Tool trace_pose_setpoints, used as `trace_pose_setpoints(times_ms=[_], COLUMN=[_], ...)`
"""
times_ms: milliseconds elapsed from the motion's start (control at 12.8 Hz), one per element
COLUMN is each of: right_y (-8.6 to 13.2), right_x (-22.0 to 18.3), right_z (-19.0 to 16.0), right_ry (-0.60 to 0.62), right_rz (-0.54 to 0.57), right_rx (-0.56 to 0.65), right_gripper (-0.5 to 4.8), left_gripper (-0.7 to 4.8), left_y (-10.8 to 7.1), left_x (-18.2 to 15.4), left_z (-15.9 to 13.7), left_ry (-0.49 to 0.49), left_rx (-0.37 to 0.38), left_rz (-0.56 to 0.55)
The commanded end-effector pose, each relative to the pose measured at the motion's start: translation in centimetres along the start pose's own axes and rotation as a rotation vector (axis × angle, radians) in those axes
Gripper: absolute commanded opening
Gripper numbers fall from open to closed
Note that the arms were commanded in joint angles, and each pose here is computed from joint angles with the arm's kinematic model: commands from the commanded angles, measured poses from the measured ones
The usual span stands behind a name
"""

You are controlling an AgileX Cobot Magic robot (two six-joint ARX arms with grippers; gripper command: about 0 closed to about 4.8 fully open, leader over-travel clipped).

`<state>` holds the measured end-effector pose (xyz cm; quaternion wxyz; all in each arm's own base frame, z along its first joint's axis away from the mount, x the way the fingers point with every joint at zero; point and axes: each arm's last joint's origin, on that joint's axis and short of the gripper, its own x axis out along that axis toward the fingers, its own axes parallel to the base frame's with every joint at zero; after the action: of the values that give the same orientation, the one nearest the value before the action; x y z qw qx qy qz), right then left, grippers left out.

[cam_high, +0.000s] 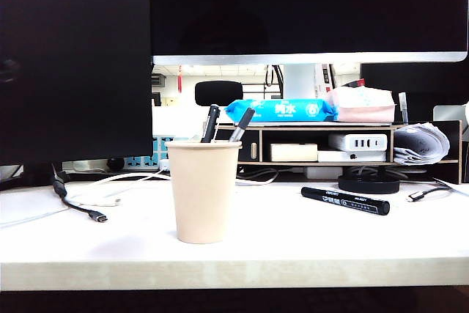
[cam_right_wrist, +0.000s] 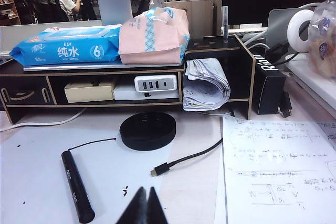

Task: Pick up the marker and insert it into the paper cup.

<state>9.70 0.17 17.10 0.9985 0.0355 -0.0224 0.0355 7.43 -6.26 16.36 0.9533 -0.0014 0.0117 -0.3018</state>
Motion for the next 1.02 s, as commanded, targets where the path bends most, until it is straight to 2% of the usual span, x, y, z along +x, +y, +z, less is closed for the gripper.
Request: trace_pose_setpoints(times_ms=[78,235,471,941,1019], right_y=[-0.01,-0.01,-0.01,-0.01,0.03], right_x=[0.02,0.02,0.02,0.02,0.01], right_z=[0.05,0.05,0.05,0.06,0.07], right_ry=[-0.014,-0.014,-0.014,-0.015,-0.014], right_rz=[-0.004,-0.003,-0.003,-0.003,0.008], right_rx=[-0.003,-0.003,-0.003,-0.003,0.057], right_gripper=[-0.05,-0.05,-0.05,-0.05,-0.06], left_gripper=[-0.04,-0.04,-0.04,-0.04,-0.04], left_y=[-1.24,-1.2,-0.37,-0.32,-0.32], left_x=[-0.19,-0.18,-0.04,-0.03,-0.03], left_z=[0.06,0.07,0.08,0.08,0.08], left_ry=[-0.005,-0.005,-0.006,-0.006,-0.006], left_rx=[0.005,0.006,0.004,0.004,0.004], left_rz=[-0.15,-0.152,-0.064,-0.06,-0.06])
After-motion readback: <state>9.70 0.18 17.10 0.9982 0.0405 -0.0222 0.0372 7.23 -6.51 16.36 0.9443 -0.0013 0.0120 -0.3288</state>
